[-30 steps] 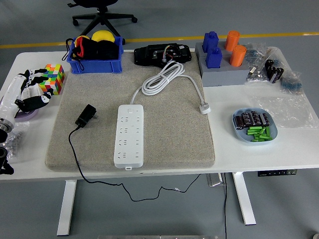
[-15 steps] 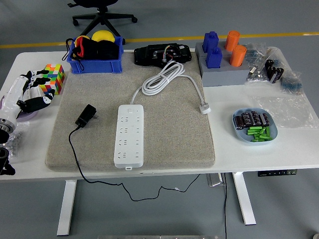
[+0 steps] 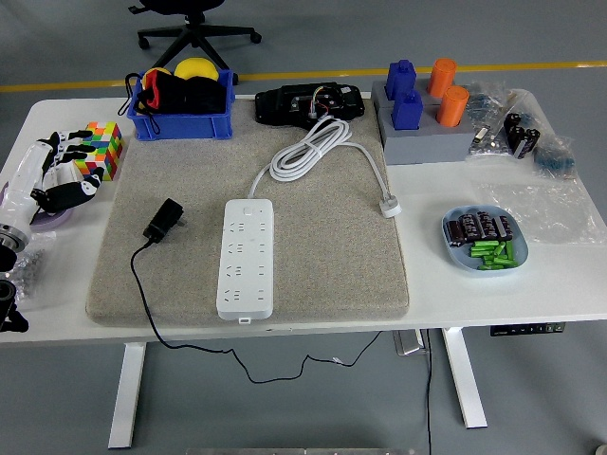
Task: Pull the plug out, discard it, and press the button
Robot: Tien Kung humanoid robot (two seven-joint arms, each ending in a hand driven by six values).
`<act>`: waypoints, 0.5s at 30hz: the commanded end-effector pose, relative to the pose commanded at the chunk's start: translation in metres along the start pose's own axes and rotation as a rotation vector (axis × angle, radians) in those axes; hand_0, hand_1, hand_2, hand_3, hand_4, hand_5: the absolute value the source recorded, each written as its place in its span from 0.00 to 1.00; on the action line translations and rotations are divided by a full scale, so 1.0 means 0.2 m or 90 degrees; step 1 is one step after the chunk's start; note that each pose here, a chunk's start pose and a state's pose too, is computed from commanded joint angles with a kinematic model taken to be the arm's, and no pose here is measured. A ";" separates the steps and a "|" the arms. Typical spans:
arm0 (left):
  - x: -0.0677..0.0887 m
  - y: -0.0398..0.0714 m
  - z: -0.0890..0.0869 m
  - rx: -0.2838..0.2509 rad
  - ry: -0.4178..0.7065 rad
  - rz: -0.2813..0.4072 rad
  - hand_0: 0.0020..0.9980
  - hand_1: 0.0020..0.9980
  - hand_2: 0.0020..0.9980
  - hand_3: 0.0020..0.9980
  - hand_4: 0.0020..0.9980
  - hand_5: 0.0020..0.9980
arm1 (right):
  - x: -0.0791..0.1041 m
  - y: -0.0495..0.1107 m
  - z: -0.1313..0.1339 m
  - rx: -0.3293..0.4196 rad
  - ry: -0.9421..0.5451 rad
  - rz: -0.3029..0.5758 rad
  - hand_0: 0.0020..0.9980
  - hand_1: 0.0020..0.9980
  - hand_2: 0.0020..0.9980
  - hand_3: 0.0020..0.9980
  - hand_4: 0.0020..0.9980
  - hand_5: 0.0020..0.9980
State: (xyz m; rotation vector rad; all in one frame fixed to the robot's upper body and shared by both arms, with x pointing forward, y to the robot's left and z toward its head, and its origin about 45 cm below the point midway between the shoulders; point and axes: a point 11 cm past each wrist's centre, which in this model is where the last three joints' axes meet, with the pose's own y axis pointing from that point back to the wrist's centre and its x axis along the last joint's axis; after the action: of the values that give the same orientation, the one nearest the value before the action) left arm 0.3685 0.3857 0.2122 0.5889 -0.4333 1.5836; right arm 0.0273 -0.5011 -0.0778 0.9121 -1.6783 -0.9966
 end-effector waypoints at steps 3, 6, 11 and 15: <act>0.00 0.00 0.00 0.001 -0.001 0.000 0.78 0.72 0.70 0.79 0.63 0.00 | 0.00 0.00 0.00 0.000 0.000 0.000 0.73 0.68 0.66 0.65 0.74 0.61; 0.00 0.00 0.00 0.001 -0.001 -0.001 0.78 0.72 0.70 0.79 0.63 0.00 | 0.00 0.00 0.00 0.000 0.000 0.000 0.73 0.68 0.66 0.65 0.74 0.61; 0.01 0.00 0.00 -0.002 0.000 0.003 0.78 0.72 0.70 0.79 0.63 0.00 | 0.00 0.00 -0.01 0.001 0.002 0.000 0.73 0.68 0.66 0.65 0.74 0.61; 0.01 0.00 0.01 -0.006 0.000 0.004 0.78 0.72 0.70 0.79 0.63 0.00 | 0.01 0.00 -0.01 0.001 0.003 0.002 0.73 0.68 0.66 0.65 0.74 0.61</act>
State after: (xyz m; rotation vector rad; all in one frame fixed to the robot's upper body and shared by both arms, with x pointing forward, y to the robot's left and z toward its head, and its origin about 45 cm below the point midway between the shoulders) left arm 0.3689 0.3862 0.2152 0.5814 -0.4424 1.5876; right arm 0.0280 -0.5026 -0.0770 0.9122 -1.6764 -0.9911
